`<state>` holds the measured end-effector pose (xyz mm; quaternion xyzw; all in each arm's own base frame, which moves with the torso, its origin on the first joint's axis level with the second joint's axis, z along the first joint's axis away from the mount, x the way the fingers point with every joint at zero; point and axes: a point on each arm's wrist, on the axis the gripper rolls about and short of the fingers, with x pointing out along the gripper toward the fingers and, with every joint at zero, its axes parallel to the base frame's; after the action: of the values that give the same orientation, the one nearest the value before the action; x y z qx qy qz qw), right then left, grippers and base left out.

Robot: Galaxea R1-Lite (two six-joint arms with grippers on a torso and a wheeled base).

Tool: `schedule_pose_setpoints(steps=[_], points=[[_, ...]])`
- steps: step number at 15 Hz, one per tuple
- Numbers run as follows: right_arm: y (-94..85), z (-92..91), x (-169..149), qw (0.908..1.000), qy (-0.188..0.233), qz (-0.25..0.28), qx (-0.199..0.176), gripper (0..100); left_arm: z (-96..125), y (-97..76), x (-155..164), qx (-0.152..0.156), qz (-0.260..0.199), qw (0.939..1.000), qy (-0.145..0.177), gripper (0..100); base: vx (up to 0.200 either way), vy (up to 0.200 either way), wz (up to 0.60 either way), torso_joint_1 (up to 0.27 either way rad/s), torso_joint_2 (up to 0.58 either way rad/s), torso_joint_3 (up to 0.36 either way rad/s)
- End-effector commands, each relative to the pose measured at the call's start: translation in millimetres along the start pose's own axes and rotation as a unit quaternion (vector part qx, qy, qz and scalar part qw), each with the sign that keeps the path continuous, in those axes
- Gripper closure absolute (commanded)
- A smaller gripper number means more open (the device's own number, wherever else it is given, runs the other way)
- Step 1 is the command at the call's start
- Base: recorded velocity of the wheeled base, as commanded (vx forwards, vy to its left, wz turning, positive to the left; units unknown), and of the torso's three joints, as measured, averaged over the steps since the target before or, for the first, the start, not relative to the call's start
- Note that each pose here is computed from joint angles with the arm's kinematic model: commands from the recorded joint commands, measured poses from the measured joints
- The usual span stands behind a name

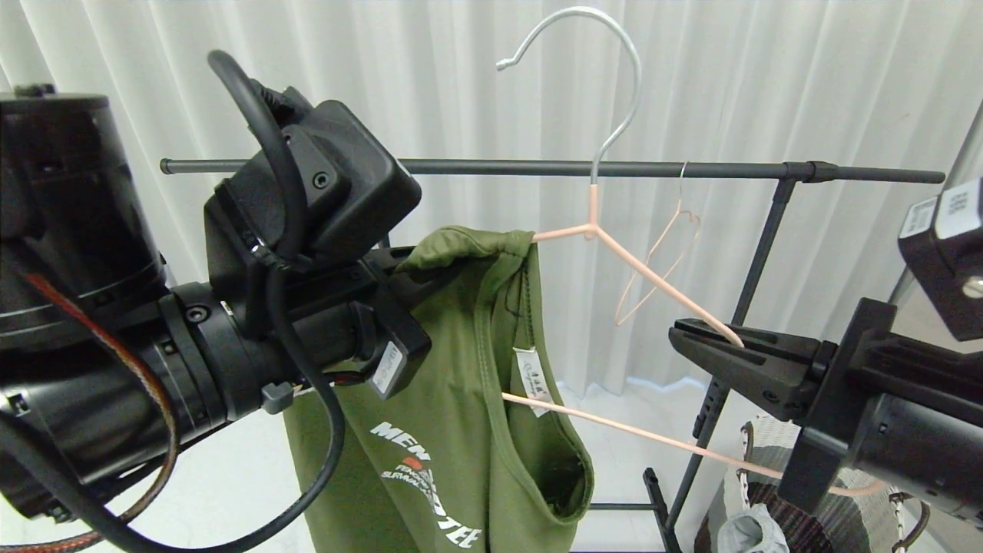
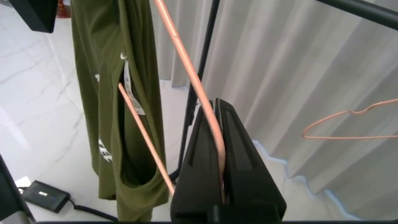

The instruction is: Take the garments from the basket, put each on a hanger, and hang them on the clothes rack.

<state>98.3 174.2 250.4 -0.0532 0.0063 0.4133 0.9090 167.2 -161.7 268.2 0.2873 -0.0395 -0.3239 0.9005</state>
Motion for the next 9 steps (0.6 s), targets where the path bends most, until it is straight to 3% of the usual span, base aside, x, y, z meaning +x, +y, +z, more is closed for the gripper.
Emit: schedule_pose_setpoints(steps=[1,4,7,9], points=[[0.2,-0.6,1,1.0000,0.002,-0.001,-0.003,0,1,0.0,-1,0.001,0.000,1.0000,-0.001,100,0.000,0.000,0.00,0.000,0.00,0.000],[-1.5,-0.9,1,0.9999,0.003,-0.007,-0.006,0,-4,0.8,-1,0.001,0.034,0.9991,0.026,100,0.000,0.000,0.00,0.000,0.00,0.000],[-4.9,-0.1,0,0.9998,0.001,-0.016,-0.007,0,-12,-0.5,-1,-0.001,0.089,0.9932,0.075,100,0.000,0.000,0.00,0.000,0.00,0.000],[-5.1,-1.1,0,0.9998,0.002,-0.017,-0.010,0,-11,1.2,-1,-0.011,0.116,0.9894,0.087,100,0.000,0.000,0.00,0.000,0.00,0.000]])
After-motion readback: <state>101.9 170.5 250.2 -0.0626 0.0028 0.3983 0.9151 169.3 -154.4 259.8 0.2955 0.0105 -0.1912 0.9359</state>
